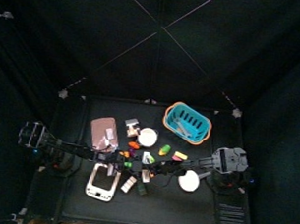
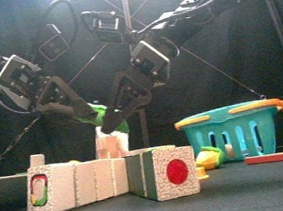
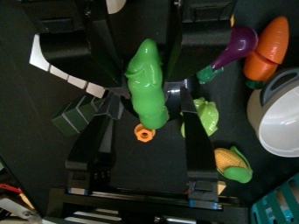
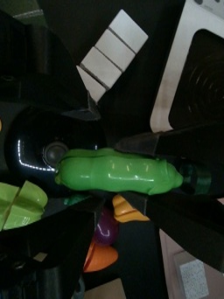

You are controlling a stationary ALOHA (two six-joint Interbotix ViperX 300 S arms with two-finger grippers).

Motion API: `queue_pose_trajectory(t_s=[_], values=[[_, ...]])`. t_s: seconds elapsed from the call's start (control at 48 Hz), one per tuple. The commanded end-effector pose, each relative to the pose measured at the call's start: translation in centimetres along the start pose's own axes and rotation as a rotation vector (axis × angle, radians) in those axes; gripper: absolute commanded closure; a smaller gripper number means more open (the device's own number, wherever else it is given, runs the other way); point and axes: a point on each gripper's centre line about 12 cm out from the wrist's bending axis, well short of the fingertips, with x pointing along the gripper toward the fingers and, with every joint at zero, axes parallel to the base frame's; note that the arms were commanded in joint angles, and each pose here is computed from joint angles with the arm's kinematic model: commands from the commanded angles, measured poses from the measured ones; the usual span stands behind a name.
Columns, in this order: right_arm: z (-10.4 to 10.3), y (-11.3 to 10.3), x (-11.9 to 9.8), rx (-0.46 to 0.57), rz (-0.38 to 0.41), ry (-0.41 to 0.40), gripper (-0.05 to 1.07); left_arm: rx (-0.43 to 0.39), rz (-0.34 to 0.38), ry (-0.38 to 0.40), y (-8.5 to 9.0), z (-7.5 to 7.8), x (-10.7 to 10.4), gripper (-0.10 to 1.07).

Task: Hand over peas

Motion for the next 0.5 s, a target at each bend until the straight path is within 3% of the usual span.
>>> queue_pose_trajectory(t_s=[0.0,0.208,0.479], values=[[1.73,-0.07,-1.77,0.001,-0.001,-0.054,0.04,-0.009,0.004,-0.028,0.02,0.70,-0.06,0.28],[1.03,0.03,-2.02,0.014,-0.017,-0.016,0.03,-0.008,0.009,-0.029,0.17,0.75,-0.04,0.28],[1.72,0.00,-2.64,0.013,-0.021,-0.032,0.03,-0.008,0.009,-0.028,0.20,0.66,-0.15,0.28]])
